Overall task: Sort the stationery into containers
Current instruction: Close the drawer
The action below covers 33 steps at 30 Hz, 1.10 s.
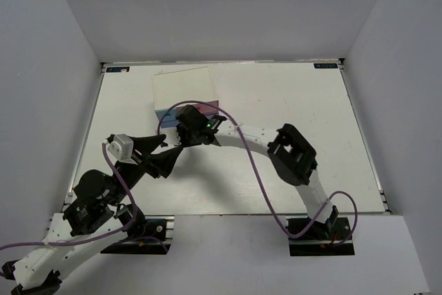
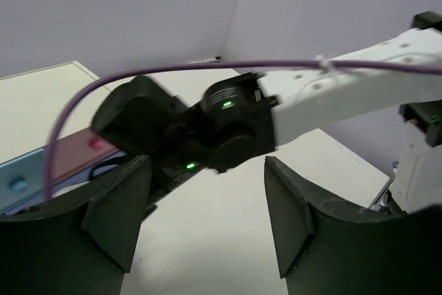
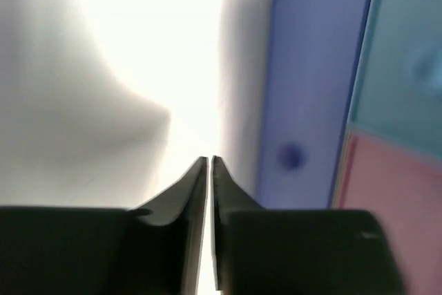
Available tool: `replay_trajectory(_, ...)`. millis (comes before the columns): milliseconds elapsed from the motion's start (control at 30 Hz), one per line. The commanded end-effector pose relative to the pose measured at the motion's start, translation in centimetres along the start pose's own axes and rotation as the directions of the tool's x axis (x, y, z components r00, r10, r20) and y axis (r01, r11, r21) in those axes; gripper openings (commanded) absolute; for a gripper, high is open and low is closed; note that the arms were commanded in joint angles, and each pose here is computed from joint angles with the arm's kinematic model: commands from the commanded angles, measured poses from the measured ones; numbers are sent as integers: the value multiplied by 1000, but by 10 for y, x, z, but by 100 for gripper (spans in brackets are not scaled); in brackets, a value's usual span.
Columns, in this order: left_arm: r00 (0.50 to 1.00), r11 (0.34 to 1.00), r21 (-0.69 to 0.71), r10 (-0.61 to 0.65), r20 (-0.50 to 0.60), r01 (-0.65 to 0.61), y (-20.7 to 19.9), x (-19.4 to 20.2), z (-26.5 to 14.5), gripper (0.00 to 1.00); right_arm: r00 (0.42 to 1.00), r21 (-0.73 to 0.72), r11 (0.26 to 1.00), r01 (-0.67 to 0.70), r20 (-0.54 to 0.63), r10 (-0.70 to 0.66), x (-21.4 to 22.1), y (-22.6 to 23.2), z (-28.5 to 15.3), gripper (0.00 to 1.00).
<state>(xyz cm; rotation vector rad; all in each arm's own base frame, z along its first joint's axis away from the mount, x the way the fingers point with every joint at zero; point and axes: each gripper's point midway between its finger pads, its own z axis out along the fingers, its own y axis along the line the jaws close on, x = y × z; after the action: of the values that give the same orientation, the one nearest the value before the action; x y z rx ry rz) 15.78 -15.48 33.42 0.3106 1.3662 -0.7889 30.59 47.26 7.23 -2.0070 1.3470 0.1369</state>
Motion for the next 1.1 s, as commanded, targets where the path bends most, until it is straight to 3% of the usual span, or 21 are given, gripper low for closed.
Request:
replay_trajectory(0,1000,999,30,13,29,-14,-4,-5,-2,76,991,-8,999,-34,129,35,-36,1,-64,18)
replay_trajectory(100,999,999,30,13,32,-14,-3,-4,-3,77,993,64,996,-67,99,60,-14,4,-72,33)
replay_trajectory(167,999,999,32,20,42,-21,-3,-6,-5,78,994,185,979,-82,92,66,-7,-19,-91,33)
replay_trajectory(233,999,999,32,20,42,-21,-3,-4,-4,78,992,216,969,-120,59,110,16,-15,-100,33)
replay_trajectory(400,999,1000,11,29,46,-30,1,-5,-4,80,966,450,857,-253,76,246,54,-52,-149,21)
replay_trajectory(600,999,999,5,35,17,-35,2,2,1,80,927,571,741,-352,103,361,101,-76,-185,18)
replay_trajectory(833,999,999,1,40,-10,-40,3,9,4,80,915,562,731,-387,132,382,129,-101,-165,18)
replay_trajectory(1067,997,998,-42,49,-59,-52,9,17,9,81,885,489,740,-463,211,414,128,-136,-135,18)
